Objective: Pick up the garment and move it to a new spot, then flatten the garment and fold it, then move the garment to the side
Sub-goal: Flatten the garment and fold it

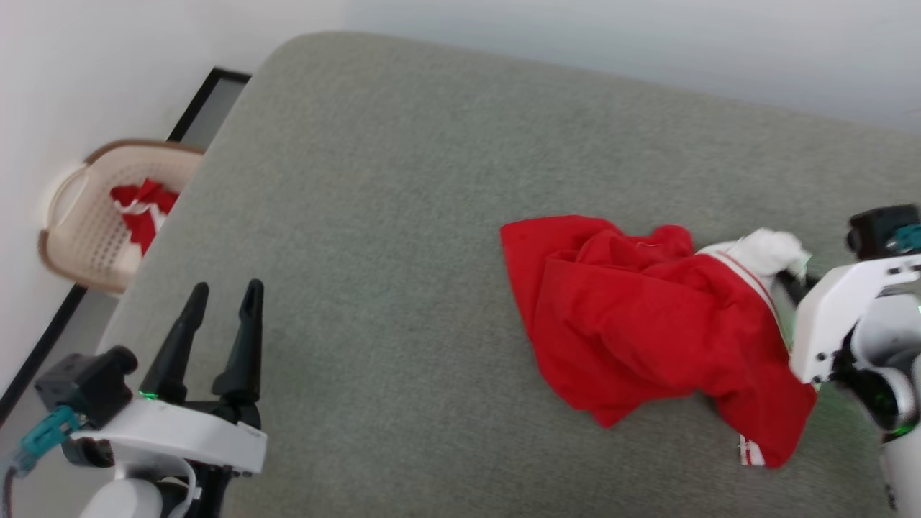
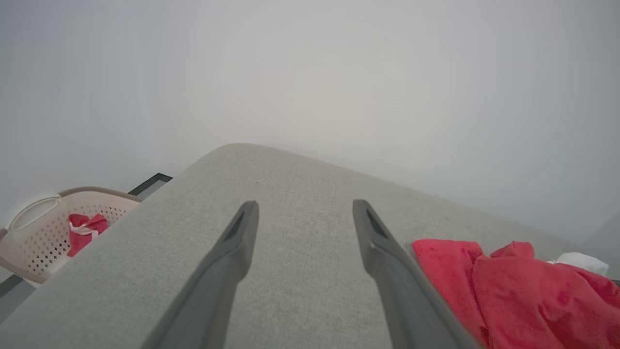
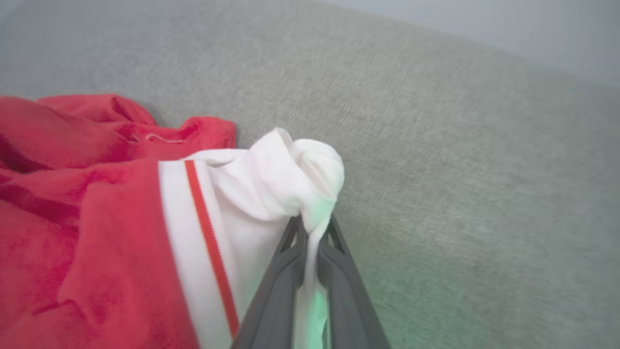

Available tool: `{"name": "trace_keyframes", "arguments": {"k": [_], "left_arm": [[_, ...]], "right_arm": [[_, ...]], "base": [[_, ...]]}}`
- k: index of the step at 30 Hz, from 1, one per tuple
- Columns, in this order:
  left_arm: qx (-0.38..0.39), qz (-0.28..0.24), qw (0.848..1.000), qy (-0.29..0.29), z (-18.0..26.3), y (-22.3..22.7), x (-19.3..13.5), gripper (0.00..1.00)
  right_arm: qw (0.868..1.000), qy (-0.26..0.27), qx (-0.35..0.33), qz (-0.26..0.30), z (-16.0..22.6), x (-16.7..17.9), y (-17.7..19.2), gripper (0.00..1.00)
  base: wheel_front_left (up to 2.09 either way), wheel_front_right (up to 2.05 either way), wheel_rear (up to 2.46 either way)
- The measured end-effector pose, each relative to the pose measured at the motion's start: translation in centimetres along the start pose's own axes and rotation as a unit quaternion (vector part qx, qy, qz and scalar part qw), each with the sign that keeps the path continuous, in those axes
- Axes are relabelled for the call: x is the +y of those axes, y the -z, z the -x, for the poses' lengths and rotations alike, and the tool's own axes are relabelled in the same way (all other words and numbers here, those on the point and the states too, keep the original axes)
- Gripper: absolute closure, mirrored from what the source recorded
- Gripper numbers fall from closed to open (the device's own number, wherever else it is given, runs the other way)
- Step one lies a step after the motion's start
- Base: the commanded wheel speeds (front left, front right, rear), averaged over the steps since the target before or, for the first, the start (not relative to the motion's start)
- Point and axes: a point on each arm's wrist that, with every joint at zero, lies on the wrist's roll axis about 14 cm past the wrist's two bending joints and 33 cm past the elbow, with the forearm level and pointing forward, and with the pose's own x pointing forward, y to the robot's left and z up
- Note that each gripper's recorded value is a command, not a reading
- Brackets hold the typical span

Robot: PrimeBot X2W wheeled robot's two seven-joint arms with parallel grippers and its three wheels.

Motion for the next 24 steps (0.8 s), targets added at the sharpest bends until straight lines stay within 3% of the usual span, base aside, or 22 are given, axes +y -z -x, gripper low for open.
{"name": "trace_keyframes", "arguments": {"k": [8, 16, 23, 24], "left_arm": [[-0.004, 0.009, 1.000, 0.023, -0.1, -0.4, -1.3, 0.00], [-0.005, 0.016, 0.998, 0.056, -0.5, -0.7, -3.4, 0.00], [-0.003, 0.020, 0.996, 0.082, -0.8, -0.8, -5.1, 0.00], [-0.001, 0.020, 0.996, 0.085, -0.8, -0.7, -5.3, 0.00]], "right_arm": [[0.996, 0.079, -0.045, -0.010, 5.9, -5.6, -2.1, 1.00], [0.982, 0.180, -0.020, -0.053, 12.1, -11.9, 2.2, 1.00], [0.972, 0.209, 0.011, -0.105, 13.8, -13.1, 6.8, 1.00], [0.971, 0.210, 0.016, -0.110, 13.8, -13.2, 7.3, 0.82]], "base": [[0.00, 0.00, 0.00], [0.00, 0.00, 0.00], [0.00, 0.00, 0.00], [0.00, 0.00, 0.00]]}}
